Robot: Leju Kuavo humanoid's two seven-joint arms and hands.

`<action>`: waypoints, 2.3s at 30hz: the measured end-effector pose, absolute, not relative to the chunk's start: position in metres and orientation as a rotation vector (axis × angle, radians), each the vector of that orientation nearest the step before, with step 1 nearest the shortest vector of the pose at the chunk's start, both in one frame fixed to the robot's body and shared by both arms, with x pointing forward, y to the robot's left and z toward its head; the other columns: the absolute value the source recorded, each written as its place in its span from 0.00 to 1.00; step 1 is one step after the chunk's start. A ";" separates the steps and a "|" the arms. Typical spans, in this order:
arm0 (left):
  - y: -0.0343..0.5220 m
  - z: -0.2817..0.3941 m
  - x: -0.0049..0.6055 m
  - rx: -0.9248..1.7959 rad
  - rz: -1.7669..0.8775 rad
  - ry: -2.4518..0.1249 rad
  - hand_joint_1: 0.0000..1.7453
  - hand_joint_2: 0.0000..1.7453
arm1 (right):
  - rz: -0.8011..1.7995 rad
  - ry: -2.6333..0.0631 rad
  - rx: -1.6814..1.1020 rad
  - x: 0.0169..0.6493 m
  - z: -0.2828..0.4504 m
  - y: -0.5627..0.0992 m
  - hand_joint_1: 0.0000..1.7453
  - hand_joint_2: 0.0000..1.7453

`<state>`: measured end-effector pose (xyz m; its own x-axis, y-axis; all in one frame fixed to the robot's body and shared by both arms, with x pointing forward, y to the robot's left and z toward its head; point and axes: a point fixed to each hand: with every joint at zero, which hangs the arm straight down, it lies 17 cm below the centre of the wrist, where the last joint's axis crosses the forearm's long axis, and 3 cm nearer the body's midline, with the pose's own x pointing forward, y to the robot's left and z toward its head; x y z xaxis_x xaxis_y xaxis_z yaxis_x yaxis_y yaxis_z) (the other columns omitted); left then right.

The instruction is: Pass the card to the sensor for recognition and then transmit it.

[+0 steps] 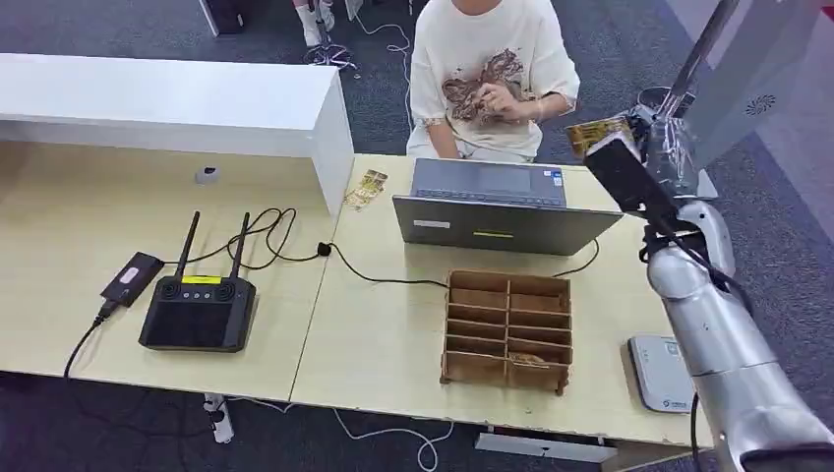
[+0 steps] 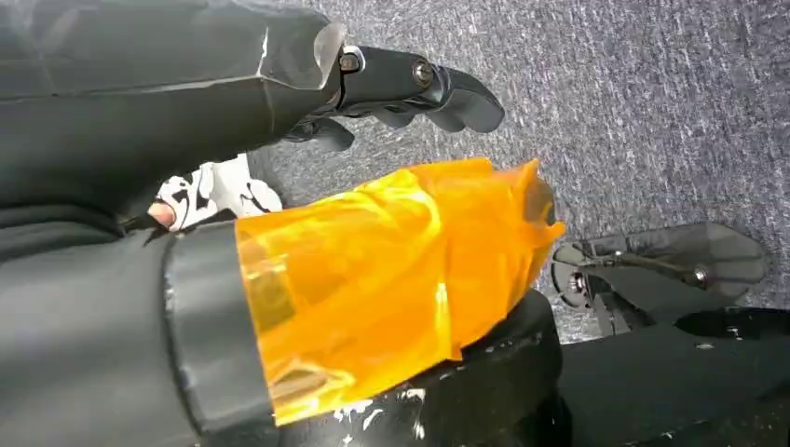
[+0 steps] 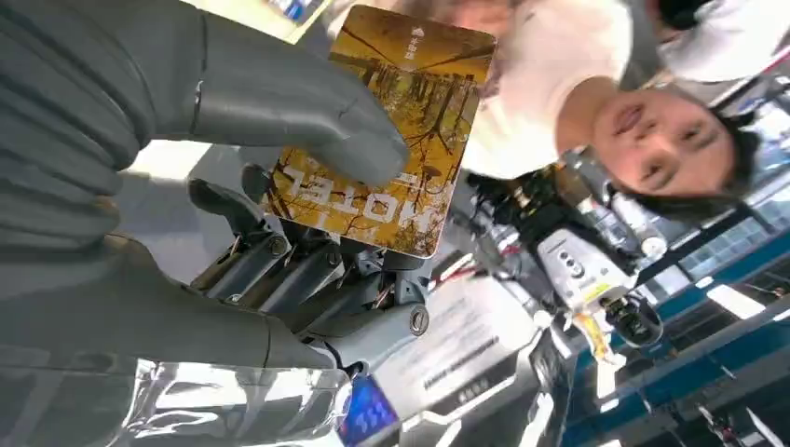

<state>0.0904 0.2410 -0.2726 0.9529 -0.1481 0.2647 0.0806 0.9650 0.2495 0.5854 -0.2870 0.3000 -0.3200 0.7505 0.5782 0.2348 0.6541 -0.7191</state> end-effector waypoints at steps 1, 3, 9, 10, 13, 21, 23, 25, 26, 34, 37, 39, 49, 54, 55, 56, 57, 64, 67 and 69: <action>0.241 -0.273 0.091 0.242 -0.115 -0.286 0.00 0.00 | 0.609 -1.883 -0.716 0.584 0.300 -0.287 1.00 1.00; 0.242 -0.272 0.091 0.248 -0.112 -0.286 0.00 0.00 | 0.523 -1.917 -0.567 0.579 0.302 -0.290 1.00 1.00; 0.243 -0.272 0.091 0.259 -0.101 -0.289 0.00 0.00 | 0.264 -1.968 -0.116 0.560 0.312 -0.305 1.00 1.00; 0.243 -0.272 0.092 0.261 -0.099 -0.292 0.00 0.00 | 0.227 -1.975 -0.051 0.555 0.314 -0.311 1.00 1.00; 0.246 -0.271 0.092 0.270 -0.088 -0.292 0.00 0.00 | 0.175 -1.980 0.053 0.542 0.314 -0.324 1.00 1.00; 0.255 -0.272 0.089 0.286 -0.014 -0.289 0.00 0.00 | 0.203 -1.966 0.167 0.529 0.312 -0.307 1.00 1.00; 0.256 -0.272 0.087 0.286 -0.002 -0.281 0.00 0.00 | 0.204 -1.961 0.203 0.527 0.311 -0.298 1.00 1.00; 0.258 -0.273 0.084 0.285 0.015 -0.263 0.00 0.00 | 0.219 -1.954 0.237 0.525 0.306 -0.283 1.00 1.00; 0.259 -0.274 0.083 0.278 0.021 -0.258 0.00 0.00 | 0.234 -1.952 0.257 0.523 0.303 -0.272 1.00 1.00; 0.286 -0.275 0.079 0.302 0.017 -0.276 0.00 0.00 | 0.265 -1.930 0.364 0.499 0.265 -0.220 1.00 1.00; 0.292 -0.275 0.079 0.312 0.012 -0.282 0.00 0.00 | 0.268 -1.922 0.383 0.490 0.256 -0.214 1.00 1.00; 0.295 -0.275 0.079 0.316 0.011 -0.283 0.00 0.00 | 0.270 -1.913 0.392 0.486 0.251 -0.212 1.00 1.00; 0.301 -0.275 0.078 0.325 0.010 -0.282 0.00 0.00 | 0.281 -1.904 0.410 0.480 0.247 -0.204 1.00 1.00; 0.302 -0.275 0.078 0.325 0.010 -0.282 0.00 0.00 | 0.282 -1.901 0.412 0.479 0.245 -0.203 1.00 1.00; 0.301 -0.275 0.078 0.320 0.008 -0.279 0.00 0.00 | 0.279 -1.903 0.416 0.478 0.245 -0.204 1.00 1.00; 0.301 -0.276 0.077 0.318 0.007 -0.277 0.00 0.00 | 0.276 -1.903 0.419 0.477 0.245 -0.205 1.00 1.00; 0.301 -0.276 0.076 0.318 0.006 -0.271 0.00 0.00 | 0.270 -1.901 0.421 0.475 0.244 -0.209 1.00 1.00; 0.297 -0.275 0.076 0.344 -0.001 -0.268 0.00 0.00 | 0.244 -1.889 0.402 0.456 0.230 -0.256 1.00 1.00; 0.292 -0.274 0.076 0.350 -0.001 -0.268 0.00 0.00 | 0.246 -1.879 0.382 0.449 0.223 -0.267 1.00 1.00; 0.288 -0.274 0.077 0.345 -0.006 -0.269 0.00 0.00 | 0.250 -1.876 0.368 0.446 0.221 -0.271 1.00 1.00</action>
<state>0.0768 0.2878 -0.2739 0.9643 -0.0513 0.2599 -0.0402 0.9414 0.3348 0.4456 -0.2705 0.2208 -0.3004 -0.1292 0.9450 -0.3726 0.9280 0.0084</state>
